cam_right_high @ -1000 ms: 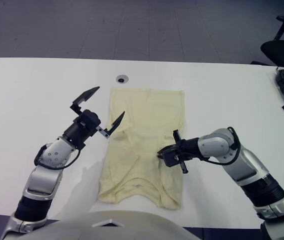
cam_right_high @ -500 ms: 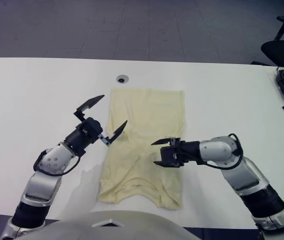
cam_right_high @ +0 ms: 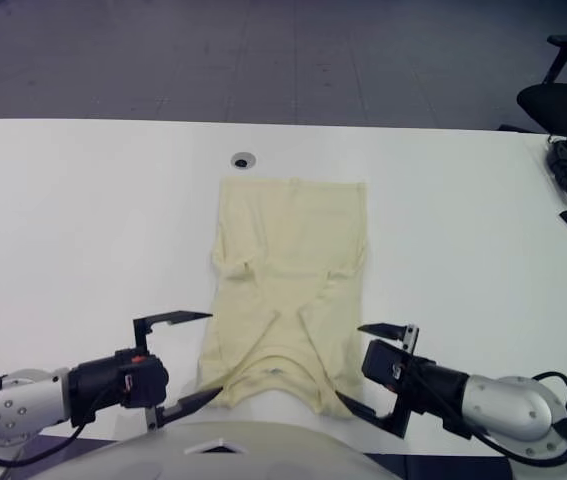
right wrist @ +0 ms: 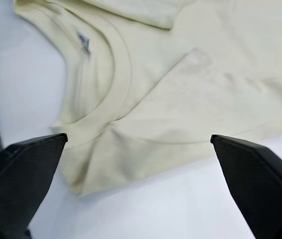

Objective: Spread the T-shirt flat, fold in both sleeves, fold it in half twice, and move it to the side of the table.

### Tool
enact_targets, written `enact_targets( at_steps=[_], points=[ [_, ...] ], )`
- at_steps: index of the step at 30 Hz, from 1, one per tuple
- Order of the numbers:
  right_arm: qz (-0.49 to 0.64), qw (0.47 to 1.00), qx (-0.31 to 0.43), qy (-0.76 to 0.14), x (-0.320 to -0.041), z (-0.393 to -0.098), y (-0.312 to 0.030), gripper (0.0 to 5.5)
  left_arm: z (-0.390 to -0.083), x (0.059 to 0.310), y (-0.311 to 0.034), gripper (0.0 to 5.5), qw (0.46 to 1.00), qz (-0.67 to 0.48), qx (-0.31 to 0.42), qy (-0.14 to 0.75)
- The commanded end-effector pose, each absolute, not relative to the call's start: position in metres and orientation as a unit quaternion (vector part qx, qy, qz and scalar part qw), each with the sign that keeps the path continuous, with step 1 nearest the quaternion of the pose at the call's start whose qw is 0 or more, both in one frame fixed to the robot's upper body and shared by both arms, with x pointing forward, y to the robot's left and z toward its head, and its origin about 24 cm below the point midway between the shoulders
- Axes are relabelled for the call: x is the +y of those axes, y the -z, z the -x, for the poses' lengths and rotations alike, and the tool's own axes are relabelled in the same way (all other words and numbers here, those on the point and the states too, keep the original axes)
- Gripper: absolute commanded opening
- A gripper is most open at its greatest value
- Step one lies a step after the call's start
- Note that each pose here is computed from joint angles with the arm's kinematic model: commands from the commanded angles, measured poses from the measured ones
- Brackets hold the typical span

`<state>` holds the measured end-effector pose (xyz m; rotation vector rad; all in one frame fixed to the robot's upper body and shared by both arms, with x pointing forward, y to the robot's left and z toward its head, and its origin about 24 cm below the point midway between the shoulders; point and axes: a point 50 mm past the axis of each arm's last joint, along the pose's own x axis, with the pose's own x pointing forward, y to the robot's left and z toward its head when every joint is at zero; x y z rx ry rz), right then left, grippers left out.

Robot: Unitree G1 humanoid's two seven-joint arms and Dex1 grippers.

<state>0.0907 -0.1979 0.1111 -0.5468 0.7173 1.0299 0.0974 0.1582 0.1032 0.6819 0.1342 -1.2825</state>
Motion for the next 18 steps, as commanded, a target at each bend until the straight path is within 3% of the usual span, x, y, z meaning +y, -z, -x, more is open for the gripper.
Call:
enact_targets(
  at_steps=[1, 8, 18],
  points=[
    [0.24, 0.748, 0.368, -0.498, -0.196, -0.081, -0.107, 5.36, -0.084, 0.155, -0.099, 5.4, 0.706, -0.335, 0.084, 0.619],
    [0.239, 0.719, 0.395, -0.519, -0.193, -0.085, -0.106, 5.36, -0.076, 0.151, -0.087, 5.4, 0.704, -0.342, 0.104, 0.614],
    [0.257, 0.702, 0.41, -0.523, -0.187, -0.088, -0.095, 3.62, -0.083, 0.147, -0.077, 5.4, 0.723, -0.35, 0.096, 0.589]
  ],
)
